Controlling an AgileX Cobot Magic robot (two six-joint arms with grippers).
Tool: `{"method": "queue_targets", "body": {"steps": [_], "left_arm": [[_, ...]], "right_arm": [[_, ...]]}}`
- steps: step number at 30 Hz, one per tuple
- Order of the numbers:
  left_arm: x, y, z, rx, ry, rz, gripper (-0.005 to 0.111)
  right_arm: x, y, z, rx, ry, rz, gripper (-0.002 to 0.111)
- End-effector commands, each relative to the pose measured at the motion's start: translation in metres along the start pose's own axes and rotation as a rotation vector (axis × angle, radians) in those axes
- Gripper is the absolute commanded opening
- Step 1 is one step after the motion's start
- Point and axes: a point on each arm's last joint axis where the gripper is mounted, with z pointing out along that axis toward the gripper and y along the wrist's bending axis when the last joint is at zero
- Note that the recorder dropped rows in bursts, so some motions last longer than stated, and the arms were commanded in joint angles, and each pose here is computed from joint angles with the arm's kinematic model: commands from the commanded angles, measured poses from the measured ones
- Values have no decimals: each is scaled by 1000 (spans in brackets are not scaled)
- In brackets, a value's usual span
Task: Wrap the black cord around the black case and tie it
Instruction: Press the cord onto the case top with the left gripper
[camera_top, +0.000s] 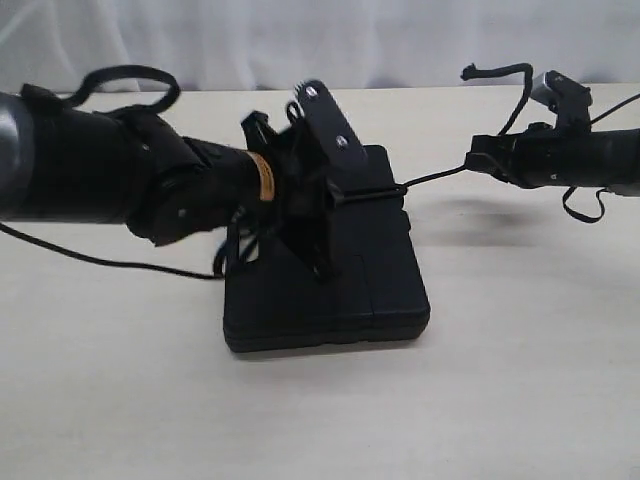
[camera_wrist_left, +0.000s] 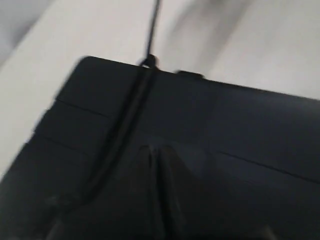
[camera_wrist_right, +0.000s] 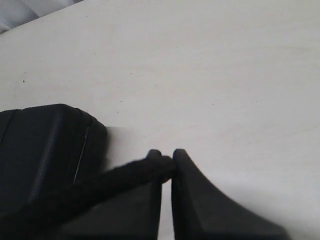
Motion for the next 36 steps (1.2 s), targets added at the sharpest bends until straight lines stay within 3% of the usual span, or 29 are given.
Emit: {"method": "queue_targets", "body": {"steps": [1, 13, 17, 29, 36], "left_arm": [[-8, -42, -1, 104, 54, 80, 0], [-7, -124, 13, 276, 112, 275, 0], [-2, -122, 21, 270, 114, 287, 0], [24, -75, 40, 201, 200, 163, 0], [26, -71, 40, 193, 200, 151, 0]], "right_arm": [[-1, -3, -2, -5, -10, 9, 4], [-1, -3, -2, -4, -10, 13, 4], [-1, -3, -2, -4, -10, 13, 4], [-1, -2, -2, -9, -10, 12, 4], [-1, -2, -2, -9, -10, 12, 4]]}}
